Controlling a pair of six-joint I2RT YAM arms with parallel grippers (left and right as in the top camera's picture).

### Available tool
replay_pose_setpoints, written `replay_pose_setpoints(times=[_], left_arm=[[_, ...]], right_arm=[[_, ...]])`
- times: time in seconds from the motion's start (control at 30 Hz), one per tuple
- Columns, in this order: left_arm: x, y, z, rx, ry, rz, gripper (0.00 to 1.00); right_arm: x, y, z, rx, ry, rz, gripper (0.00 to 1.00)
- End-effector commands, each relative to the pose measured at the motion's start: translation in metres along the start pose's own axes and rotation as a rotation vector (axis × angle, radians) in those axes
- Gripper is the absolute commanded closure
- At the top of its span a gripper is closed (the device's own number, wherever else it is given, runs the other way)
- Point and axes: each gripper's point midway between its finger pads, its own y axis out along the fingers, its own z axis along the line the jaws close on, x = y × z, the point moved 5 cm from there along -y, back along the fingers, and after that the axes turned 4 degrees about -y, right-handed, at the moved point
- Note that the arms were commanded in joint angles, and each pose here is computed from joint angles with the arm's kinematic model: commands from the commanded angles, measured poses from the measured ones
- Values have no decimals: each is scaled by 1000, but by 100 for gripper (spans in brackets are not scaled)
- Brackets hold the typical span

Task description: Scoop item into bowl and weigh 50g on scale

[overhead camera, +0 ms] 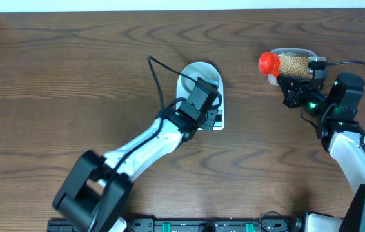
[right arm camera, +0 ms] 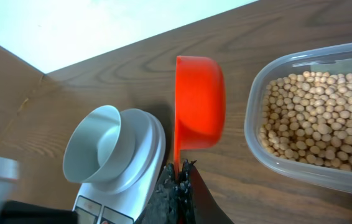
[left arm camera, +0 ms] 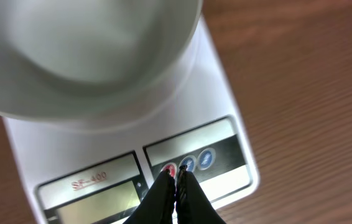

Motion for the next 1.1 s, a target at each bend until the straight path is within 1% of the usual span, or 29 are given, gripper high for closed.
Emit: replay_pose_setpoints(times=[0.0,0.2,0.67,1.07], left_arm=[[-6,13,3,17,15,33,93],[-12,23,5,27,17,59,93],[-14,33,5,27,17,58,93],[-14,33,5,26,17,55,93]], right_arm=[[4,1,-1,-13,-25,-10,99],[4,1,-1,-12,-25,-10,99],[4,1,-1,-12,-25,-10,99],[4,1,-1,-12,-24,-10,99]])
